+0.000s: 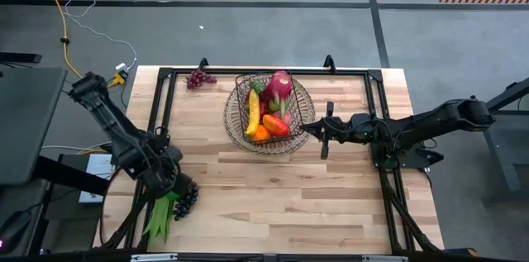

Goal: Build produce basket
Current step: Put the green lime into the black wire basket

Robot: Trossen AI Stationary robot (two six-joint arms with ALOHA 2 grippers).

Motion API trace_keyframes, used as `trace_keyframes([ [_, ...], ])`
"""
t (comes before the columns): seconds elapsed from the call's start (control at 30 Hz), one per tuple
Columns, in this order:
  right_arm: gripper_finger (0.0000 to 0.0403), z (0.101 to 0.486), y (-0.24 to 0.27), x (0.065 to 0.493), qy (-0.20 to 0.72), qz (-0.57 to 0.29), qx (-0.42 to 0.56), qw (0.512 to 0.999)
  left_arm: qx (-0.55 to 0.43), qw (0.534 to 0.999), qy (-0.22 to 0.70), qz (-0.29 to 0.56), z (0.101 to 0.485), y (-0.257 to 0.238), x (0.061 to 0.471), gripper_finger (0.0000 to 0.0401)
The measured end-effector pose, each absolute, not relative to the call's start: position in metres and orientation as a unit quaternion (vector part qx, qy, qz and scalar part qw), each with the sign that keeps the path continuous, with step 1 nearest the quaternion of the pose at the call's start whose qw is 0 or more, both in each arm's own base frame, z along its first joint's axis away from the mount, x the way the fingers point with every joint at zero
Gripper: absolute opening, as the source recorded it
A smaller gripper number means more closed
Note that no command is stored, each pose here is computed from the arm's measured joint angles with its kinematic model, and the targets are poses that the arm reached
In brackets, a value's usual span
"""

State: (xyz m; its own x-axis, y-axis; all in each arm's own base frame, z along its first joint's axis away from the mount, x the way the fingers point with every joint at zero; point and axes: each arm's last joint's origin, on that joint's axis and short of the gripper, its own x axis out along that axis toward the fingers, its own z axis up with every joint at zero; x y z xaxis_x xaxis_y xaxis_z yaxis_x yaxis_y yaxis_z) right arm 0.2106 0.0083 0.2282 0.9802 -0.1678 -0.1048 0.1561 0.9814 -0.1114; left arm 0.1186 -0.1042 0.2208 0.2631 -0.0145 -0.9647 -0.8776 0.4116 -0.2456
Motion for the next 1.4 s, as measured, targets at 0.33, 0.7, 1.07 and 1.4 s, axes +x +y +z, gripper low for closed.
trace_keyframes([
  [0.33,0.0,0.227,0.008,0.211,0.061,-0.081,-0.052,0.993,-0.417,0.649,0.529,0.353,0.21,-0.116,0.118,0.0365],
  [0.7,0.0,0.227,0.008,0.211,0.062,-0.081,-0.052,0.993,-0.388,0.642,0.553,0.363,0.199,-0.123,0.122,0.0365],
  [1.07,0.0,0.227,0.008,0.211,0.062,-0.081,-0.052,0.993,-0.381,0.635,0.564,0.364,0.197,-0.124,0.123,0.0364],
  [1.4,0.0,0.227,0.008,0.211,0.062,-0.081,-0.052,0.993,-0.379,0.635,0.571,0.357,0.197,-0.124,0.123,0.0303],
])
